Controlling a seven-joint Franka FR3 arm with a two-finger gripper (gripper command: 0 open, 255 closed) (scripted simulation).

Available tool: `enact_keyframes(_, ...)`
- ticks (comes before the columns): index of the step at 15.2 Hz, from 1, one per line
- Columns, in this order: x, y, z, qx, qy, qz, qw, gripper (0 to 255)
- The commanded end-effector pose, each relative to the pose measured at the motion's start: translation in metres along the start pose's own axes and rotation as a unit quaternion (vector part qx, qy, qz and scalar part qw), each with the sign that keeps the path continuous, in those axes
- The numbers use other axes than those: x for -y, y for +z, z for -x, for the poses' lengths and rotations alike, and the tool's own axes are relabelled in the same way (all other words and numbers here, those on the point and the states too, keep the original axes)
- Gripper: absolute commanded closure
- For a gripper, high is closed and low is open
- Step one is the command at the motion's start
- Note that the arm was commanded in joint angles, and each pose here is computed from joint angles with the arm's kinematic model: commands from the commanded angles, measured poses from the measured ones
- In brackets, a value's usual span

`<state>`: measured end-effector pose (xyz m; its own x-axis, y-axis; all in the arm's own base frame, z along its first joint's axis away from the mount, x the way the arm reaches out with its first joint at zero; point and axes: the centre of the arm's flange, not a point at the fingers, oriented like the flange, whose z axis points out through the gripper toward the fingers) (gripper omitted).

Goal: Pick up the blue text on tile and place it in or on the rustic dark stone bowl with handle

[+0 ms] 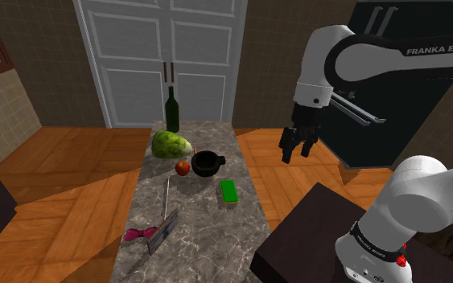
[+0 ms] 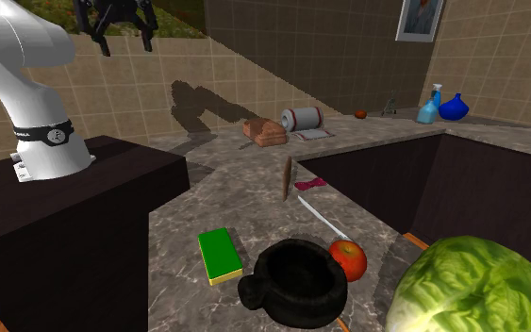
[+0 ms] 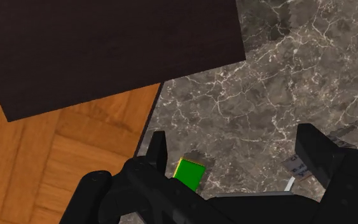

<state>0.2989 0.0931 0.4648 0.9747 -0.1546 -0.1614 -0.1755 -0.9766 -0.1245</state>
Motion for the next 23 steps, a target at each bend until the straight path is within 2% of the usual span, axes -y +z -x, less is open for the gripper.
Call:
enact_keyframes(1, 0.021, 0.018, -0.001, -0.004, 0.029, -0.003, 0.9996, 0)
enact_keyframes(6, 0.068, 0.06, -0.013, -0.011, 0.095, -0.007, 0.9954, 0)
enact_keyframes(12, 0.122, 0.111, -0.037, -0.02, 0.174, -0.012, 0.9845, 0)
enact_keyframes(17, 0.165, 0.152, -0.063, -0.028, 0.239, -0.016, 0.9705, 0)
enact_keyframes(23, 0.211, 0.2, -0.103, -0.036, 0.315, -0.021, 0.9481, 0)
